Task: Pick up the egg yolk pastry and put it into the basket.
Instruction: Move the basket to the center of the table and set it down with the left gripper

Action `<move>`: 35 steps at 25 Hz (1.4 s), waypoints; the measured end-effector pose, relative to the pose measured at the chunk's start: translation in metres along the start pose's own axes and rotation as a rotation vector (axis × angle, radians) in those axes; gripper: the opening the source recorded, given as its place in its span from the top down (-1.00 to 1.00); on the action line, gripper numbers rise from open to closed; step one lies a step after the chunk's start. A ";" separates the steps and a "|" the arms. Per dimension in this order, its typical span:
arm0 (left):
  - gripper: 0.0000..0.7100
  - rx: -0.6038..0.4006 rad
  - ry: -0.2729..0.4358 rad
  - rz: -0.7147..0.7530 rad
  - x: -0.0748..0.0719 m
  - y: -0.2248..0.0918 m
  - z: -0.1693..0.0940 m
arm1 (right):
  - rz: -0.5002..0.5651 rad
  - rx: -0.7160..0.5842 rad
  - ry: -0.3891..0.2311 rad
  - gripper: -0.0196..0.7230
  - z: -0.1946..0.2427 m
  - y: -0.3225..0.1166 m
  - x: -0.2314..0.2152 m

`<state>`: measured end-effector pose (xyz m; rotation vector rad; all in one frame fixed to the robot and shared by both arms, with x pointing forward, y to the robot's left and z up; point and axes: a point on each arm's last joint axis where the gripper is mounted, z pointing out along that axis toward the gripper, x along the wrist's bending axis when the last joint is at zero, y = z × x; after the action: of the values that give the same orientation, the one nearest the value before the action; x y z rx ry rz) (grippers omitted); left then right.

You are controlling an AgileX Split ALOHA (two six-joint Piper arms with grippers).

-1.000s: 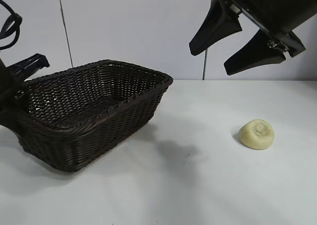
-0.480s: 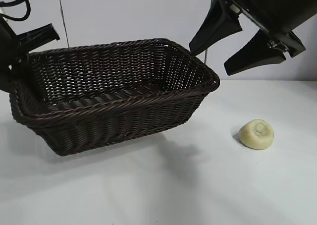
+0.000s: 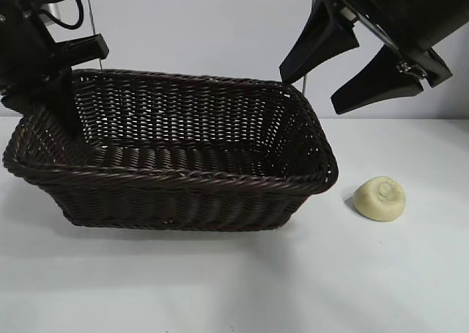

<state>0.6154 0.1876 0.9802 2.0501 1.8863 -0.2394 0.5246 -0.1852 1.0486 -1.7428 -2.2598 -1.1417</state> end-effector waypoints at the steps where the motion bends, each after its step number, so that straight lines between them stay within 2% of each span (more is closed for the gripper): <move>1: 0.72 0.005 0.001 -0.002 0.001 0.000 0.003 | 0.000 0.000 0.000 -0.50 0.000 0.000 0.000; 12: 0.72 0.040 0.018 0.003 0.014 0.004 0.040 | -0.002 0.002 -0.001 -0.50 0.000 0.000 0.000; 21: 0.70 0.049 0.014 -0.006 0.017 0.004 0.048 | -0.002 0.002 -0.001 -0.50 0.000 0.000 0.000; 22: 0.63 0.048 0.012 -0.007 0.016 0.004 0.048 | -0.002 0.002 -0.001 -0.50 0.000 0.000 0.000; 24: 0.36 0.047 0.007 -0.011 0.016 0.005 0.048 | -0.002 0.002 -0.001 -0.50 0.000 0.000 0.000; 27: -0.25 0.061 -0.001 -0.005 0.013 0.007 0.044 | -0.002 0.002 -0.001 -0.50 0.000 0.000 0.000; 28: -0.36 0.067 0.000 0.004 0.012 0.008 0.041 | -0.002 0.002 -0.001 -0.50 0.000 0.000 0.000; 31: -0.54 0.089 0.014 0.039 0.008 0.010 0.028 | -0.001 0.002 -0.001 -0.50 0.000 0.000 0.000; 35: -0.58 0.067 0.037 0.094 0.000 0.012 -0.003 | -0.001 0.001 -0.002 -0.50 0.000 0.000 0.000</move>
<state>0.6267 0.1877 0.9852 2.1953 1.8201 -0.2459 0.5246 -0.1853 1.0485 -1.7432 -2.2622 -1.1395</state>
